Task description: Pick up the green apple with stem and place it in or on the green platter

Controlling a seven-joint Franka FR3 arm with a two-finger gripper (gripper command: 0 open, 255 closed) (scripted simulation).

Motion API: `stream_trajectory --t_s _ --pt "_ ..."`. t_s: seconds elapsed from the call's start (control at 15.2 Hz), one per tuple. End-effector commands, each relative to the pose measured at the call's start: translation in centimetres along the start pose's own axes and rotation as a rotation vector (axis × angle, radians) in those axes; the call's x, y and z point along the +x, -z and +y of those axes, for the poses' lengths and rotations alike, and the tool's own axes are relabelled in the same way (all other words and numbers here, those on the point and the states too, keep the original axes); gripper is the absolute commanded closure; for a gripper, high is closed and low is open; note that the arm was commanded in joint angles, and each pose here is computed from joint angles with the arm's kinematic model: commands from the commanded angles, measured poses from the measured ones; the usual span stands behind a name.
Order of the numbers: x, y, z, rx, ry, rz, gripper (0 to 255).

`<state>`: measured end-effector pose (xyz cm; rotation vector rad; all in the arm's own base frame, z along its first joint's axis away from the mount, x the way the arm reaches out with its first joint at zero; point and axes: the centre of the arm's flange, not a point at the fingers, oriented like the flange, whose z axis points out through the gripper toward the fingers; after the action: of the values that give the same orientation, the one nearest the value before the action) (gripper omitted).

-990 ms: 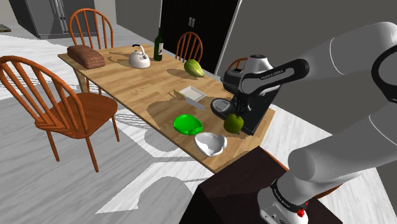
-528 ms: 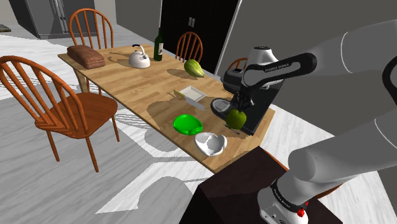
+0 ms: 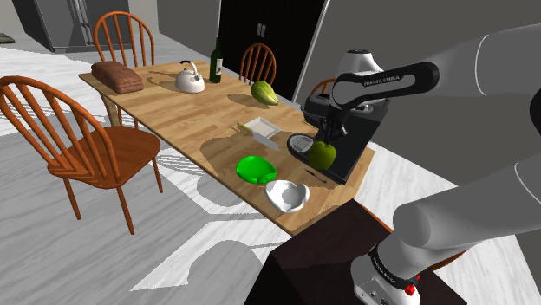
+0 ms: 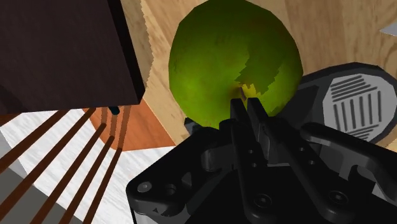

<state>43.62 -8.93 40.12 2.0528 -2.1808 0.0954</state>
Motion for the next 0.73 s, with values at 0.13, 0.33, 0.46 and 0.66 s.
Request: stream_trajectory --t_s 0.13,0.33,0.46,0.66 --pt "-3.5 2.2 -3.0 0.000 -0.001 0.000 255" --pt "-6.2 3.8 -5.3 0.000 -0.001 0.000 255" --pt "-8.1 4.9 -6.8 0.000 -0.001 0.000 255" --pt "-10.9 6.5 -9.2 0.000 -0.001 0.000 255"
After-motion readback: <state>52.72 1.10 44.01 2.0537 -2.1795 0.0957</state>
